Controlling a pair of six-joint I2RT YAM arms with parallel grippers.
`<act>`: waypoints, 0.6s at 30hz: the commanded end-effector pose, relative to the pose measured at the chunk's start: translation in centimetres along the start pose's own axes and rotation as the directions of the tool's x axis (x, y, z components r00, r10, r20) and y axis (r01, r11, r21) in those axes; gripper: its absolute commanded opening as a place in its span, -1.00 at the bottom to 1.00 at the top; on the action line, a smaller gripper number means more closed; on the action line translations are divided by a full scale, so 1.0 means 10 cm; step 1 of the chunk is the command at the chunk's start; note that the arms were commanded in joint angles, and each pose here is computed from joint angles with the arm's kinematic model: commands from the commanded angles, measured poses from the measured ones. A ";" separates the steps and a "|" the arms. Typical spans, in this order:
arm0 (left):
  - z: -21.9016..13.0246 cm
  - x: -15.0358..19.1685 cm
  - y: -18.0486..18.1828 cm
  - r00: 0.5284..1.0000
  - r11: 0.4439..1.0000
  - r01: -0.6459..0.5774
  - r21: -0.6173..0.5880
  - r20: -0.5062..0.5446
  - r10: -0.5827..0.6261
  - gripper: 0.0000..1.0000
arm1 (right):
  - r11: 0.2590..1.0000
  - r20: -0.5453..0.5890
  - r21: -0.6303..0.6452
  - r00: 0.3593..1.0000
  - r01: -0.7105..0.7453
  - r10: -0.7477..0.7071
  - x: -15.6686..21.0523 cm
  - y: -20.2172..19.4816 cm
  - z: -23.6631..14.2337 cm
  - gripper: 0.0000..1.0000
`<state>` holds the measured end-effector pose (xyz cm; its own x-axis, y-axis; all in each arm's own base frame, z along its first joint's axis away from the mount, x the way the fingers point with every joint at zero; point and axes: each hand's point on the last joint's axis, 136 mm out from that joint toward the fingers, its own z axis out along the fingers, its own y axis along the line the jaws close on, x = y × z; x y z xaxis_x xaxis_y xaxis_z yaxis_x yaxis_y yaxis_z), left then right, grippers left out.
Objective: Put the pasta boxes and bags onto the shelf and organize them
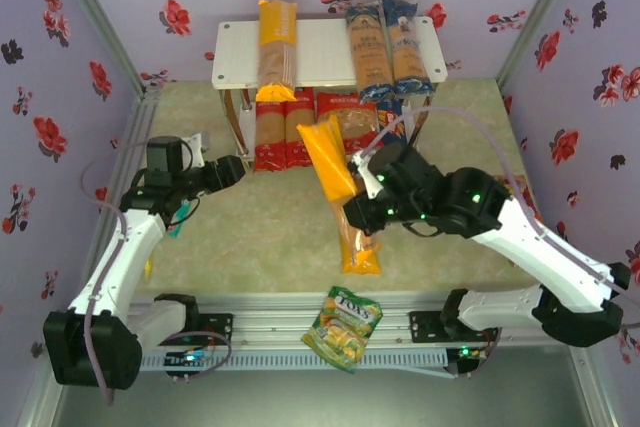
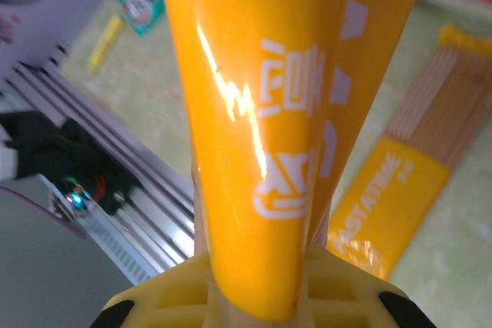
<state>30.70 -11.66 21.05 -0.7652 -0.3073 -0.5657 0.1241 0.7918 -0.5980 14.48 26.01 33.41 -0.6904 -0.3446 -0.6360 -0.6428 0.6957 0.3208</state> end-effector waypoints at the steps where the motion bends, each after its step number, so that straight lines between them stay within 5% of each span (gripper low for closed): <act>1: -0.07 -0.05 -0.07 1.000 1.000 -0.019 0.014 -0.001 0.019 0.41 | 0.985 0.347 -0.089 0.932 0.145 -0.106 -0.89 0.39 -0.53 -1.00; 9: -0.10 -0.07 -0.09 1.000 1.000 -0.023 0.014 0.000 0.023 0.41 | 0.985 0.672 0.131 0.720 0.112 -0.171 -2.08 0.41 -0.96 -1.00; 18: -0.15 -0.07 -0.08 0.999 0.999 -0.032 0.006 0.002 0.032 0.41 | 0.884 0.685 0.467 0.629 0.007 -0.367 -2.80 0.13 -0.76 -1.00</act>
<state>30.44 -11.37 21.37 -0.7723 -0.3033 -0.5582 0.1148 0.7976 -0.5921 28.63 34.60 49.83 -0.1601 -0.1717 -0.9721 -0.5738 0.8175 -0.0499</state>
